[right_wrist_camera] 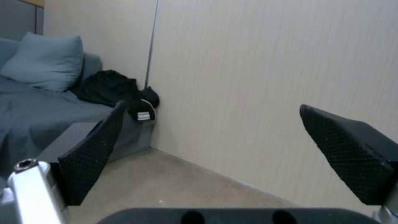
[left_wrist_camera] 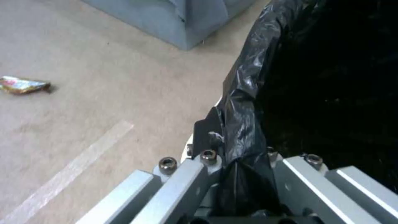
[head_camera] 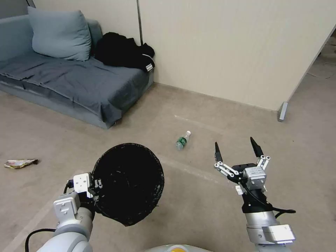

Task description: Pick up the trash bin, then pick up the garbage from the floor and place it into the trash bin.

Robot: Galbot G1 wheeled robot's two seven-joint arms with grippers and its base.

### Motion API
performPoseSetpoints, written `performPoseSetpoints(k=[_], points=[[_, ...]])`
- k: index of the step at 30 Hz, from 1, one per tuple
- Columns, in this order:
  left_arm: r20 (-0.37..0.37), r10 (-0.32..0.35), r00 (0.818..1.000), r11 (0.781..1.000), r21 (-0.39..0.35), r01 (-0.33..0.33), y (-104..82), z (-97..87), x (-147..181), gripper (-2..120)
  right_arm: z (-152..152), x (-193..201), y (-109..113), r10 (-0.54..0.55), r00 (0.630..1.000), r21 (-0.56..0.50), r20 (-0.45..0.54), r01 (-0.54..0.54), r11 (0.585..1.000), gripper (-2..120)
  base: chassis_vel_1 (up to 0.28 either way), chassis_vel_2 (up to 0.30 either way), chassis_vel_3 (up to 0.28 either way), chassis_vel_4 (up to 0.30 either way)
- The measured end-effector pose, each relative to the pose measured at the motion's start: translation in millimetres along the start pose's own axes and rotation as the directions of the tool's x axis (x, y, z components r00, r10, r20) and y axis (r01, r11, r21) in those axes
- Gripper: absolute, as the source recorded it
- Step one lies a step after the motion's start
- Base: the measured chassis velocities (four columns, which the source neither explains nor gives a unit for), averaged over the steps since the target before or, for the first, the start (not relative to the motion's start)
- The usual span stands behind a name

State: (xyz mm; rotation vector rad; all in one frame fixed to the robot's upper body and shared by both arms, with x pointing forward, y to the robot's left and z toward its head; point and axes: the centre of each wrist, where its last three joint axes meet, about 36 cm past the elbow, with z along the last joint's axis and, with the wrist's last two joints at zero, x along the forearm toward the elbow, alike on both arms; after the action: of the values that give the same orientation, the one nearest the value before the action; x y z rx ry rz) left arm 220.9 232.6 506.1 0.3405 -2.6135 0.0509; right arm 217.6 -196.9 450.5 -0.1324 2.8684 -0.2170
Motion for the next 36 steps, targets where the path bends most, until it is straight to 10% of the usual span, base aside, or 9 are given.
performPoseSetpoints(k=[36], points=[[0.004,-0.006,1.0,1.0,-0.003,0.006,1.8,-0.9,-0.6,1,2.4,0.2,1.1,-0.017,1.0,-0.004,0.018,0.017,1.0,100,-0.1,0.094,0.101,-0.101]])
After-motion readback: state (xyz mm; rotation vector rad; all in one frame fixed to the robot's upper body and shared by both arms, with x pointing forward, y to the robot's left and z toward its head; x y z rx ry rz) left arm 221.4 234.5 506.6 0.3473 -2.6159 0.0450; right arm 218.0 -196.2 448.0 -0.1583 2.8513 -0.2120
